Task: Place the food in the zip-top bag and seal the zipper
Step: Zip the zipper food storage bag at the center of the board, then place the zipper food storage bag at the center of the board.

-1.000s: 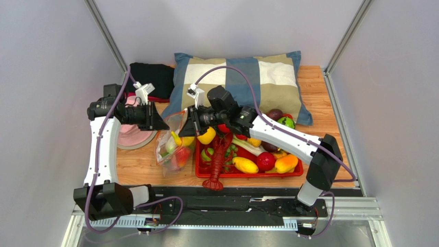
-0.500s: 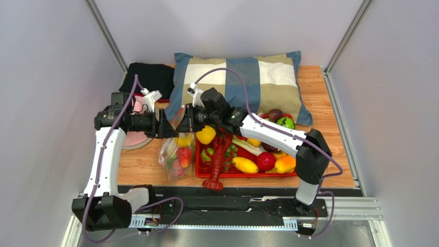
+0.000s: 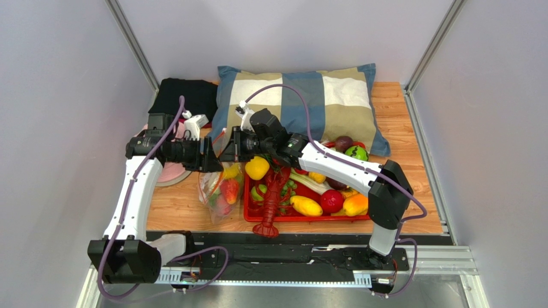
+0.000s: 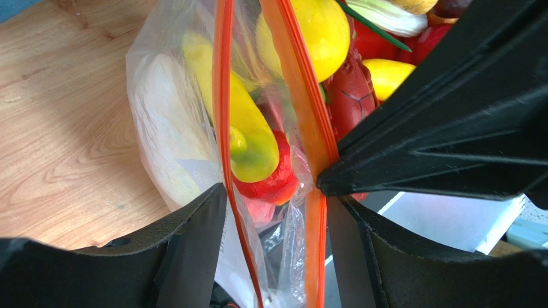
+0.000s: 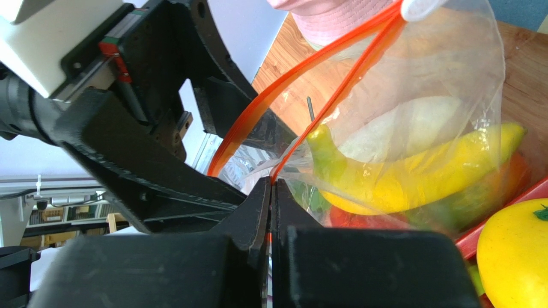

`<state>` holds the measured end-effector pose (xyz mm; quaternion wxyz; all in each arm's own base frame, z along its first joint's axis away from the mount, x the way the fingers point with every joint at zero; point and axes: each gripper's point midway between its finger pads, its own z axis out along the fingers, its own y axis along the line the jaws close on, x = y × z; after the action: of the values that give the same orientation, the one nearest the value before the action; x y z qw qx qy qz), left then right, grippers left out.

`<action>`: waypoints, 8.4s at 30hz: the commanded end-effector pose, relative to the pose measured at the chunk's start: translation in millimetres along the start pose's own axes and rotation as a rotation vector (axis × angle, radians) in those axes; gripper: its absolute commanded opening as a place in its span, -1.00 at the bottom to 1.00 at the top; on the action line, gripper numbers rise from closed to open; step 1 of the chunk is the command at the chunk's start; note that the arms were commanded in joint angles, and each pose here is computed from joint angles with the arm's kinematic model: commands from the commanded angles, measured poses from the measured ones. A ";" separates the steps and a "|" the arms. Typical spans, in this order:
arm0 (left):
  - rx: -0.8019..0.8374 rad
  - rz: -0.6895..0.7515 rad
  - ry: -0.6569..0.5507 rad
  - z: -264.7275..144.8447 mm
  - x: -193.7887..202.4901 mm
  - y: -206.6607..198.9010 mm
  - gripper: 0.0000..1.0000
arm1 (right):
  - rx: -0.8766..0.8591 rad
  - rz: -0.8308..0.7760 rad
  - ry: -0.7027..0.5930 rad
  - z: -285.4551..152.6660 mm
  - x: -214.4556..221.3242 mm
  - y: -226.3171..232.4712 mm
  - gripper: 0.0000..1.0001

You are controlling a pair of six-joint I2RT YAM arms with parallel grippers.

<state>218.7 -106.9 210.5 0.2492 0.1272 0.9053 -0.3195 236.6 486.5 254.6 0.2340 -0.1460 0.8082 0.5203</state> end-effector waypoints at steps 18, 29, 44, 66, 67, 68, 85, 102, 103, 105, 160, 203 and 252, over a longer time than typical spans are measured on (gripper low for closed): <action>-0.042 0.016 -0.045 0.9 -20.4 6.2 0.62 | -0.113 0.031 -0.119 11.0 -32.0 50.1 -1.00; -0.031 0.238 0.080 -12.3 -4.3 8.6 -1.00 | -0.148 -0.197 -0.121 -23.4 -42.6 41.4 -0.30; 0.198 0.933 0.084 -47.2 22.3 -30.9 -1.00 | -0.261 -0.809 -0.067 -109.9 -27.4 -21.5 0.73; 0.312 1.248 0.157 -46.2 46.2 -30.7 -1.00 | -0.423 -1.134 -0.133 -83.8 -50.8 3.9 0.40; 0.314 1.236 0.164 -45.3 46.3 -29.7 -1.00 | -0.430 -1.136 -0.140 -82.5 -54.7 7.4 0.36; 0.315 1.229 0.168 -45.0 46.5 -29.1 -1.00 | -0.447 -1.138 -0.143 -81.6 -54.6 10.2 0.34; 0.050 0.843 -0.043 -44.9 -10.7 5.2 -0.60 | -0.471 -1.145 -0.088 -49.7 -39.7 4.3 -1.00; 0.117 0.707 -0.377 -74.3 -59.7 -45.4 0.98 | -0.522 -1.042 -0.067 -14.7 -34.0 22.3 -1.00; 0.109 0.713 -0.382 -72.9 -62.3 -46.1 0.95 | -0.520 -1.036 -0.061 -15.9 -34.4 23.7 -1.00; 0.122 0.766 -0.392 -67.2 -66.0 -56.1 0.81 | -0.526 -1.042 -0.068 -19.4 -38.2 29.5 -1.00; 0.230 1.031 -0.091 -4.3 -45.6 -38.9 -1.00 | -0.372 -1.060 -0.133 -35.8 -29.0 9.3 -1.00; -0.429 0.700 0.373 -90.6 90.9 98.9 -1.00 | 0.030 -0.642 -0.341 -50.7 -135.8 -85.0 -1.00; 0.252 0.815 0.041 -22.2 30.0 -42.0 0.52 | -0.227 -0.707 -0.143 -34.9 -108.9 -28.0 0.90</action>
<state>160.5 -119.9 196.2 0.2887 0.5208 0.7398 -0.3131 328.6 467.9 231.0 0.3661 -0.4008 0.6548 0.5260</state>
